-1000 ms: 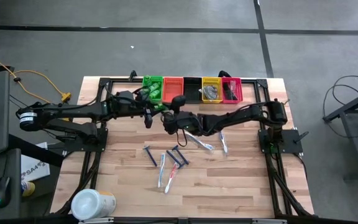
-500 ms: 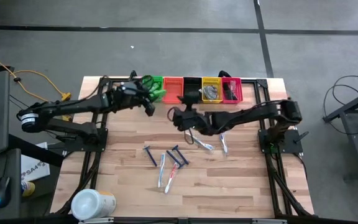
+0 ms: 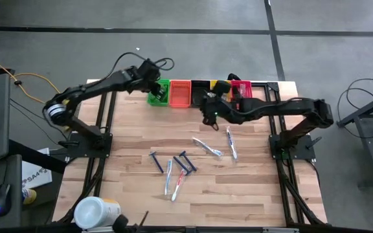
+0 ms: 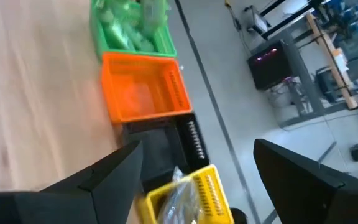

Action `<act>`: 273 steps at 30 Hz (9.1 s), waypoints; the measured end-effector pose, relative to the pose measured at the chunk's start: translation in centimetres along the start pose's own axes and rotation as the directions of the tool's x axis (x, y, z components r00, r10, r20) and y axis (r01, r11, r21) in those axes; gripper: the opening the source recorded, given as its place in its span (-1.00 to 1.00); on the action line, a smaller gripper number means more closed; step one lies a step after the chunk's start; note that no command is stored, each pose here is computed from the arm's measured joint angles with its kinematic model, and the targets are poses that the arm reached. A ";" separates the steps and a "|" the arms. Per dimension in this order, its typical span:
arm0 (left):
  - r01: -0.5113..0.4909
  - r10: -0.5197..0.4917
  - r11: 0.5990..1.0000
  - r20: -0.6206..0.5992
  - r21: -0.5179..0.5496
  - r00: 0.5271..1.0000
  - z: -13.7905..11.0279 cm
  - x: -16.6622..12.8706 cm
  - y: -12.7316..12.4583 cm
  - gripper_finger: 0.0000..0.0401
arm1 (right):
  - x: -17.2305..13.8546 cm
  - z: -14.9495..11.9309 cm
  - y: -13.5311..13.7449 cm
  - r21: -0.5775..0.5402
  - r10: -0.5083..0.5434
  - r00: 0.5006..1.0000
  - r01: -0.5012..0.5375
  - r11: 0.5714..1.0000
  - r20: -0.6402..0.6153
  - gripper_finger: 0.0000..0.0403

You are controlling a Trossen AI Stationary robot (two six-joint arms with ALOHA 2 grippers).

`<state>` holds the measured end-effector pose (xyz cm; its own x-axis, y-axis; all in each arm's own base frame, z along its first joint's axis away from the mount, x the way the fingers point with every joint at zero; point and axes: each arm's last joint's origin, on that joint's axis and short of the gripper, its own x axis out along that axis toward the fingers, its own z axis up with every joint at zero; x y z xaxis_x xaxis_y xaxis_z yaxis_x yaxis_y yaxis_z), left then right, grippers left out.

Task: Pick & Place Travel size toiletries
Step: Put the green shampoo bottle into the green bin, then put the blue toothbrush into the black bin, then put the light blue toothbrush into the black bin

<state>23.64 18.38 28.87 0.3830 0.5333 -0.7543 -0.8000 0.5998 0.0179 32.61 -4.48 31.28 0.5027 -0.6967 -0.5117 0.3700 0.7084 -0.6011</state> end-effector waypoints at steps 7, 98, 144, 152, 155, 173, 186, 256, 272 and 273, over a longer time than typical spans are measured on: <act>-0.012 0.013 1.000 -0.136 0.009 0.991 1.9 3.5 -0.5 -0.51 | -0.2 -0.6 -1.0 0.011 0.009 0.999 -0.008 1.000 -0.036 0.50; 0.153 -0.189 0.960 0.140 0.233 0.972 -7.8 -9.8 -4.9 -0.15 | -4.6 -6.3 4.0 0.488 0.257 0.845 0.005 0.873 -0.469 0.50; 0.225 -0.276 0.944 0.205 0.243 0.939 -12.4 -12.5 -4.6 -0.15 | -1.8 -16.8 12.3 0.789 0.557 0.661 0.089 0.607 -0.503 0.14; 0.227 -0.271 0.948 0.191 0.224 0.943 -12.6 -12.4 -4.5 -0.15 | -1.5 -18.1 12.5 0.785 0.554 0.648 0.112 0.610 -0.523 -0.15; 0.227 -0.271 0.947 0.184 0.228 0.945 -12.6 -12.4 -4.5 -0.15 | -1.6 -18.3 12.6 0.786 0.567 0.635 0.105 0.609 -0.525 -0.26; 0.221 -0.281 0.935 0.200 0.276 0.939 -12.5 -12.5 -4.6 -0.15 | -2.1 -16.0 11.3 0.754 0.613 0.651 -0.094 0.651 -0.448 -0.88; 0.164 -0.264 0.940 0.333 0.299 0.905 -11.3 -12.9 -4.9 -0.15 | 1.5 -10.1 1.6 0.719 0.476 0.873 -0.263 0.643 -0.107 -0.90; 0.299 -0.353 0.922 0.215 0.248 0.911 -12.5 -13.2 -4.4 -0.15 | -1.6 -4.6 5.7 0.645 0.524 0.826 -0.288 0.708 -0.206 -0.47; 0.424 -0.492 0.852 0.193 0.307 0.849 -15.4 -14.3 -4.6 -0.15 | -2.5 -6.7 14.8 0.541 0.543 0.732 -0.283 0.792 -0.412 -0.24; 0.426 -0.495 0.850 0.191 0.310 0.848 -15.5 -14.4 -4.6 -0.15 | -2.0 -6.9 15.0 0.516 0.535 0.729 -0.289 0.806 -0.427 -0.18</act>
<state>14.72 -1.29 29.48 0.8086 0.2695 -0.5231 -0.3735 0.9219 -0.1025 31.74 6.79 19.07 0.2307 -0.1774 -0.9567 0.5560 0.8309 -0.0200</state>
